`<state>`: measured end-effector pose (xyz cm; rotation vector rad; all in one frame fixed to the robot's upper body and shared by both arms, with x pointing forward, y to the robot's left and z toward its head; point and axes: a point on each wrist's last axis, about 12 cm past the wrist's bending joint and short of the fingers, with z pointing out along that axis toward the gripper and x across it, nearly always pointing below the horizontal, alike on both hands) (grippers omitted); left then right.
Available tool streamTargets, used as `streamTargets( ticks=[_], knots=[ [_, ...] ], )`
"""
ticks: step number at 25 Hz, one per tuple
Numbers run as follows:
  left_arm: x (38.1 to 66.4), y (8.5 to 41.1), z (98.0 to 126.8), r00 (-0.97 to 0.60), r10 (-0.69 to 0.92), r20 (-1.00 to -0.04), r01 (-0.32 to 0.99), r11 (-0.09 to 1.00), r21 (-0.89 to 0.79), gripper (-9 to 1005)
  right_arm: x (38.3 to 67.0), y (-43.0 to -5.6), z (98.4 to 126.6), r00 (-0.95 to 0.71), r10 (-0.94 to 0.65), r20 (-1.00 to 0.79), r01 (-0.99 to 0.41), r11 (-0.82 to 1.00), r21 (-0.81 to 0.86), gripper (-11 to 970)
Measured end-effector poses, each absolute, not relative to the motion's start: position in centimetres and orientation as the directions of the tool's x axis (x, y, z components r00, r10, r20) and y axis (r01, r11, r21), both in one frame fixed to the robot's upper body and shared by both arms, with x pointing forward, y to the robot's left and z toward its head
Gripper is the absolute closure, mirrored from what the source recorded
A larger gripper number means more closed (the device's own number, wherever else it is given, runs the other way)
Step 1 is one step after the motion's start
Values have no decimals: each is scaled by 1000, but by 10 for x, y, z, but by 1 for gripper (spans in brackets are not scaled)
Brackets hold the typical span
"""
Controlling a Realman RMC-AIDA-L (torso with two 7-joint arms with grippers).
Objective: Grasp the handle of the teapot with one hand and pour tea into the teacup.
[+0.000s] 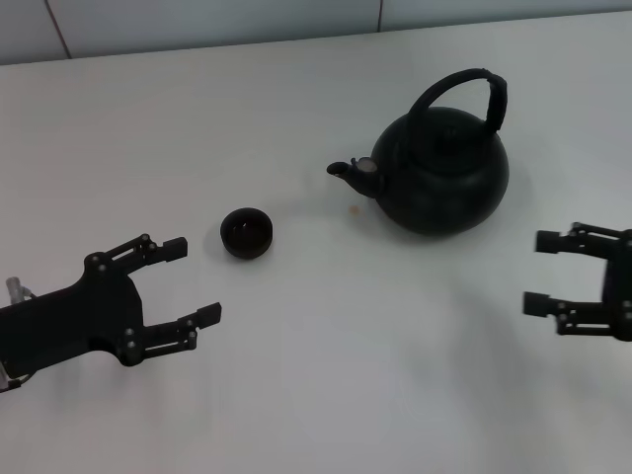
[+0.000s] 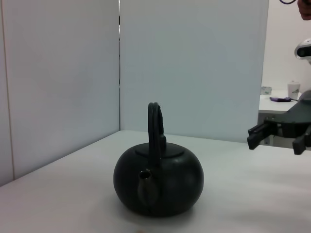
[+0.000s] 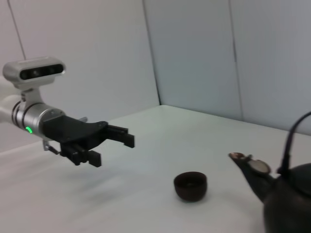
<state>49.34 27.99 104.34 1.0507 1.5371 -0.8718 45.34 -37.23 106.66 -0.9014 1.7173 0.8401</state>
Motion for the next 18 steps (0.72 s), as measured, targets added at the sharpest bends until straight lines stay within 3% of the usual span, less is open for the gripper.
streamTargets(
  ticks=[18],
  knots=[
    [495, 284, 1045, -87, 200, -976, 938, 348, -12, 137, 465, -346, 1058, -239, -177, -955, -889, 436, 141, 145]
  ],
)
